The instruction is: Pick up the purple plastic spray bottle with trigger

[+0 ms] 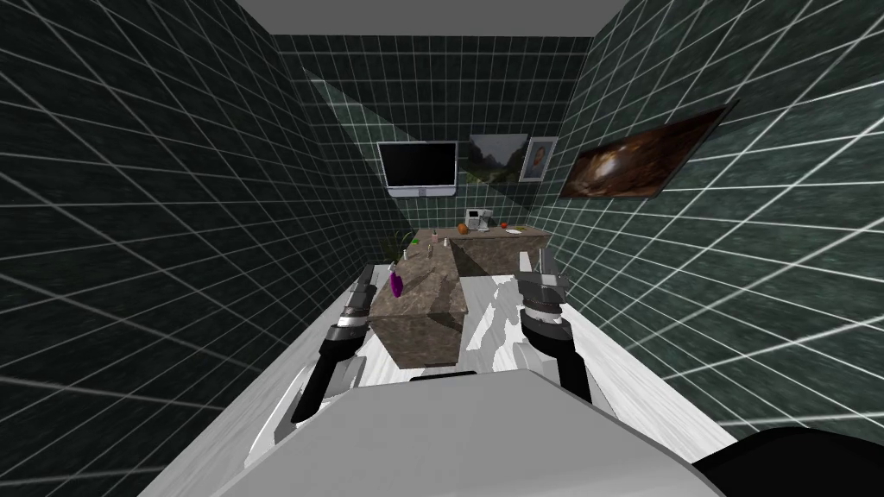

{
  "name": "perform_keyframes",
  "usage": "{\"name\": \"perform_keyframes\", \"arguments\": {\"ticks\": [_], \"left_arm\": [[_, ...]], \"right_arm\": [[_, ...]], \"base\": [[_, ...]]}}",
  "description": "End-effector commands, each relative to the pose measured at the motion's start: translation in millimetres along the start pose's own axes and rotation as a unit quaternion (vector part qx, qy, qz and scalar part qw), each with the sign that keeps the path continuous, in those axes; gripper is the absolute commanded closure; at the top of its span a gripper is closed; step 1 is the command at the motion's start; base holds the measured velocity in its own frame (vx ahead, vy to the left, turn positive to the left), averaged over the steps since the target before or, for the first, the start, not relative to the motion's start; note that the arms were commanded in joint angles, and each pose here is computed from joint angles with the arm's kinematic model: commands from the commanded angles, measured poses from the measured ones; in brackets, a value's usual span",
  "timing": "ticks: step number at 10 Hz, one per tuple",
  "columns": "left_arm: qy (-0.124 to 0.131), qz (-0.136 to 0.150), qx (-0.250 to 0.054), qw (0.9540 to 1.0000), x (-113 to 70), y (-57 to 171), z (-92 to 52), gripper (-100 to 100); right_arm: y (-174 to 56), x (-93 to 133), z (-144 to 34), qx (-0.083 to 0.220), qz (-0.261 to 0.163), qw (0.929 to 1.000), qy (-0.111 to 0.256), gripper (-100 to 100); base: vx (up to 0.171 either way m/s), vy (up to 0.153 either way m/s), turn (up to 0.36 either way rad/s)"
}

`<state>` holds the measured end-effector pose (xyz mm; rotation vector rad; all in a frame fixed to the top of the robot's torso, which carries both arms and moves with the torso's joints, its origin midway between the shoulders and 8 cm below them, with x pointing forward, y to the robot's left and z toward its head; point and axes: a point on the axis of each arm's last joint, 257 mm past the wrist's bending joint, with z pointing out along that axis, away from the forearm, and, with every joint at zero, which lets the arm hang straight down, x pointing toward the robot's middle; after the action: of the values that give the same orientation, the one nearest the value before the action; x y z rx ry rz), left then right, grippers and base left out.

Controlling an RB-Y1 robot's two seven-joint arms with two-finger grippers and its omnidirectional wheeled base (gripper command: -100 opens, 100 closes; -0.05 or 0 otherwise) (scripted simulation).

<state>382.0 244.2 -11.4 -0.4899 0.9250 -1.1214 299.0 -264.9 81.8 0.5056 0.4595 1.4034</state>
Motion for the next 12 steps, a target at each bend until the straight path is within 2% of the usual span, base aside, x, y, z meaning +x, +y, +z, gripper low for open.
{"name": "perform_keyframes", "arguments": {"ticks": [1,4,5,7,9,12], "left_arm": [[0.016,0.02,-0.024,0.9994,6.0,18.8,-0.6,-100],[0.05,0.064,-0.069,0.9943,17.0,57.0,-8.0,-100],[0.05,0.064,-0.069,0.9943,17.0,57.0,-8.0,-100],[0.074,0.099,-0.101,0.9871,20.7,85.1,-16.3,-100],[0.099,0.138,-0.134,0.9762,20.3,114.2,-27.1,-100],[0.135,0.201,-0.183,0.9527,10.3,156.9,-47.0,-100]], "right_arm": [[0.0,0.0,0.0,0.0,0.0,1.0,0.0,0],[0.0,0.0,0.0,0.0,0.0,1.0,0.0,0],[0.0,0.0,0.0,0.0,0.0,1.0,0.0,0],[0.0,0.0,0.0,0.0,0.0,1.0,0.0,0],[0.0,0.0,0.0,0.0,0.0,1.0,0.0,0],[0.0,0.0,0.0,0.0,0.0,1.0,0.0,0]], "base": [[-0.037,0.017,-0.007],[-0.029,0.013,-0.022],[-0.018,0.005,-0.012],[-0.012,-0.004,-0.04],[-0.013,-0.011,-0.088],[0.002,-0.026,-0.089]]}}
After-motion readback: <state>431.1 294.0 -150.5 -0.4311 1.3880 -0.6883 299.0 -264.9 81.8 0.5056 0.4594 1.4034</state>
